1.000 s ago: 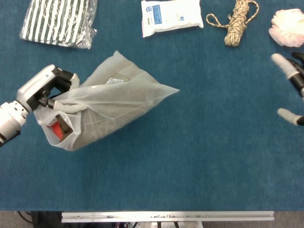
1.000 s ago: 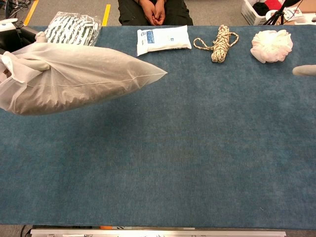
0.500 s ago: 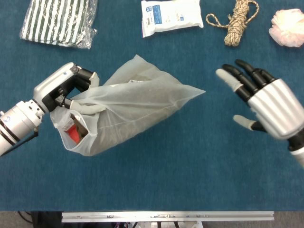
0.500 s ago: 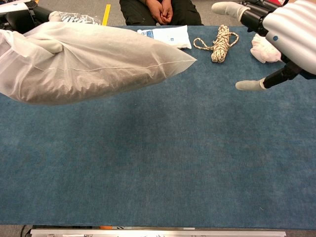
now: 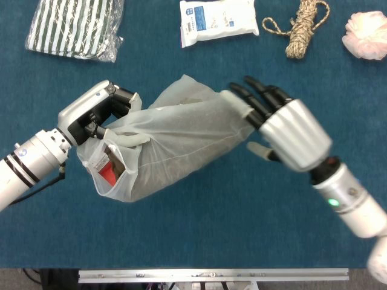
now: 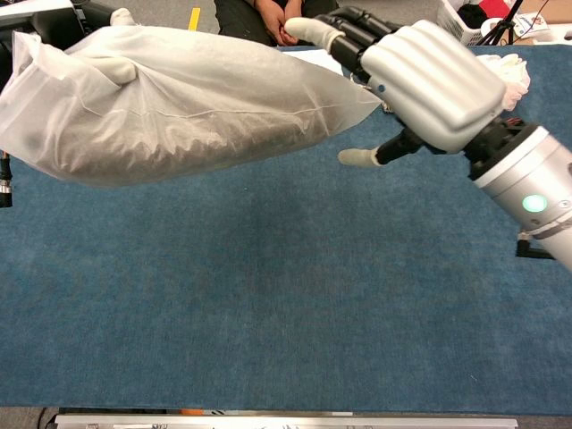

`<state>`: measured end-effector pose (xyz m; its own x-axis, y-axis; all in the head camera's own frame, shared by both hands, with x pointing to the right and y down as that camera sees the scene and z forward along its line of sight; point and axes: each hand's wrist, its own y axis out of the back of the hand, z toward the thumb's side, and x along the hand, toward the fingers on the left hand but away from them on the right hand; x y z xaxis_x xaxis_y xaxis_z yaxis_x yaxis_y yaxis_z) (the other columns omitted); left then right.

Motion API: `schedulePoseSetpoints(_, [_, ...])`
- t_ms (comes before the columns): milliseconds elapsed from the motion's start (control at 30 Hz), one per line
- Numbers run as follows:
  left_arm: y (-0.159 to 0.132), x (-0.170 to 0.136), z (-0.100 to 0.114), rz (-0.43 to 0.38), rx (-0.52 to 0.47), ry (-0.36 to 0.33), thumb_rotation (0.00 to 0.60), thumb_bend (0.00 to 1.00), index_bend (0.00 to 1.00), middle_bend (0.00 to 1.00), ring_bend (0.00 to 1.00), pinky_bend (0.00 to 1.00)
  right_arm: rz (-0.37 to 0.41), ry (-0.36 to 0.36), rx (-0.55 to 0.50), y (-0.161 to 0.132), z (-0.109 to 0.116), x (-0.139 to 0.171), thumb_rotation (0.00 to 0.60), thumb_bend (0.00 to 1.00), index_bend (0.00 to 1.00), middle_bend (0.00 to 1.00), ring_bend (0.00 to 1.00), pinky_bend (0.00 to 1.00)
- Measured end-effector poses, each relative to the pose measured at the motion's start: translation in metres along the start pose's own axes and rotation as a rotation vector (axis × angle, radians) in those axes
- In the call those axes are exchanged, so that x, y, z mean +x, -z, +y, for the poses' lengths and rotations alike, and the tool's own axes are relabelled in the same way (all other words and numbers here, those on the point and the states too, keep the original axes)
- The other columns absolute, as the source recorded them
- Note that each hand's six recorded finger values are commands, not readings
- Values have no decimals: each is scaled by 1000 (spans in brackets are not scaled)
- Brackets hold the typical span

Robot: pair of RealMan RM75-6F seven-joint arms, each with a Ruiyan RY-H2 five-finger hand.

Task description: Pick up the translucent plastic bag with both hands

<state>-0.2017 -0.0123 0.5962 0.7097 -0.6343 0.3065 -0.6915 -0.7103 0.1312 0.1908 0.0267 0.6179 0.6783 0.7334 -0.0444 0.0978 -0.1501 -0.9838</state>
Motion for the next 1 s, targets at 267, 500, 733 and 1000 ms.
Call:
schedulePoseSetpoints(267, [-1,-1,-4,19,-24,13,600,333,768,818,789,1000,51,45,7,-27,-22,-33,600,184,49,222,185,410])
schedulePoseSetpoints(500, [1,-5,-8,41,-18,41,600,331,672,770,739,988,56,205,24,-31,-20,-50,600,659,635,630,628,817])
schedulePoseSetpoints(733, [6,-16,2,81,55,65,600,319,335,418,342,595,66,267,-7,-26,-11,-47,600,670,755,710,706,892])
schedulePoseSetpoints(1000, [19,-31,28,179,129,52,600,268,88,69,4,202,57,281,26,-6,4,-31,600,670,786,733,731,920])
